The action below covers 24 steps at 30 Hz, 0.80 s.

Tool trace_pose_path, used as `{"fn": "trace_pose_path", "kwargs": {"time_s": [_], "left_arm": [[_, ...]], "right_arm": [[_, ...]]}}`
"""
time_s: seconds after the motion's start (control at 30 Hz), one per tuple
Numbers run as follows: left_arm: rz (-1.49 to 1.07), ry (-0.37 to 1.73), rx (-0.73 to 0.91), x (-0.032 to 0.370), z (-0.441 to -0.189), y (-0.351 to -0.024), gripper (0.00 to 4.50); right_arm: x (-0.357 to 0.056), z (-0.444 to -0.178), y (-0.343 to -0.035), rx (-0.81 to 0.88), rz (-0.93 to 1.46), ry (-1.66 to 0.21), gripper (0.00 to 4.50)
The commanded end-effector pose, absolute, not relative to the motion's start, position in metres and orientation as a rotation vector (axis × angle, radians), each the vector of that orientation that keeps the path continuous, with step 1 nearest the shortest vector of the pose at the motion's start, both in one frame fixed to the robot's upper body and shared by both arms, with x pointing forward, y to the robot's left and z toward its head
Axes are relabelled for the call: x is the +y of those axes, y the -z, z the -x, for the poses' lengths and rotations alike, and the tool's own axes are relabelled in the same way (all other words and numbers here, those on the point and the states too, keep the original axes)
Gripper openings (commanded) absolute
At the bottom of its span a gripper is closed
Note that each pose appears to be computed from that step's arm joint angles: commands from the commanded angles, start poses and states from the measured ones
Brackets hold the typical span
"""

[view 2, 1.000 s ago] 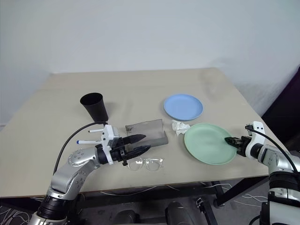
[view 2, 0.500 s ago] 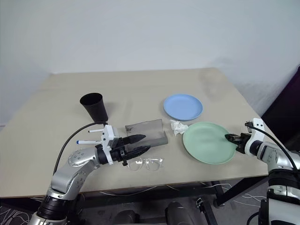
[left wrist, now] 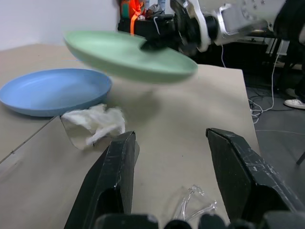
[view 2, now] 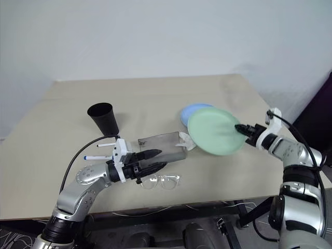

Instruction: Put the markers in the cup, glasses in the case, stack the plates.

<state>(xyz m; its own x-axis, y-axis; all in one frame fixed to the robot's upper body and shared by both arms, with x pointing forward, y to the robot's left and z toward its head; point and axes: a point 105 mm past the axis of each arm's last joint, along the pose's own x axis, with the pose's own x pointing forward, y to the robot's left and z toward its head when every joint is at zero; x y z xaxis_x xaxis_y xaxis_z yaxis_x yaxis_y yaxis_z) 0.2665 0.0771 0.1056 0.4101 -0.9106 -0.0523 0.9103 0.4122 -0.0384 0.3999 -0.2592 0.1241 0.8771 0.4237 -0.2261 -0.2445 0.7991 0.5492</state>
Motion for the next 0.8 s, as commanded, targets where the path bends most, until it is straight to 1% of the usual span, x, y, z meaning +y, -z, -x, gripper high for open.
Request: {"fn": "trace_pose_path", "kwargs": {"time_s": [0.03,0.13,0.27,0.5,0.63,0.7,0.8], "left_arm": [[-0.015,1.149,0.023,0.075,-0.269,-0.115,2.48],[-0.017,1.148,0.021,0.075,-0.270,-0.116,2.48],[-0.020,1.146,0.017,0.075,-0.272,-0.116,2.48],[-0.024,1.128,0.012,0.077,-0.272,-0.117,2.48],[-0.027,1.115,0.011,0.078,-0.272,-0.116,2.48],[-0.026,1.111,0.011,0.079,-0.271,-0.116,2.48],[-0.026,1.110,0.013,0.079,-0.270,-0.116,2.48]], "right_arm": [[-0.255,-0.427,-0.150,0.278,-0.525,-0.272,0.02],[-0.246,-0.444,-0.155,0.270,-0.491,-0.220,0.02],[-0.233,-0.460,-0.154,0.266,-0.410,-0.157,0.02],[-0.214,-0.472,-0.161,0.216,-0.312,-0.131,0.02],[-0.212,-0.475,-0.166,0.188,-0.304,-0.124,1.05],[-0.212,-0.475,-0.168,0.173,-0.312,-0.124,1.67],[-0.213,-0.476,-0.171,0.159,-0.316,-0.124,2.77]]}}
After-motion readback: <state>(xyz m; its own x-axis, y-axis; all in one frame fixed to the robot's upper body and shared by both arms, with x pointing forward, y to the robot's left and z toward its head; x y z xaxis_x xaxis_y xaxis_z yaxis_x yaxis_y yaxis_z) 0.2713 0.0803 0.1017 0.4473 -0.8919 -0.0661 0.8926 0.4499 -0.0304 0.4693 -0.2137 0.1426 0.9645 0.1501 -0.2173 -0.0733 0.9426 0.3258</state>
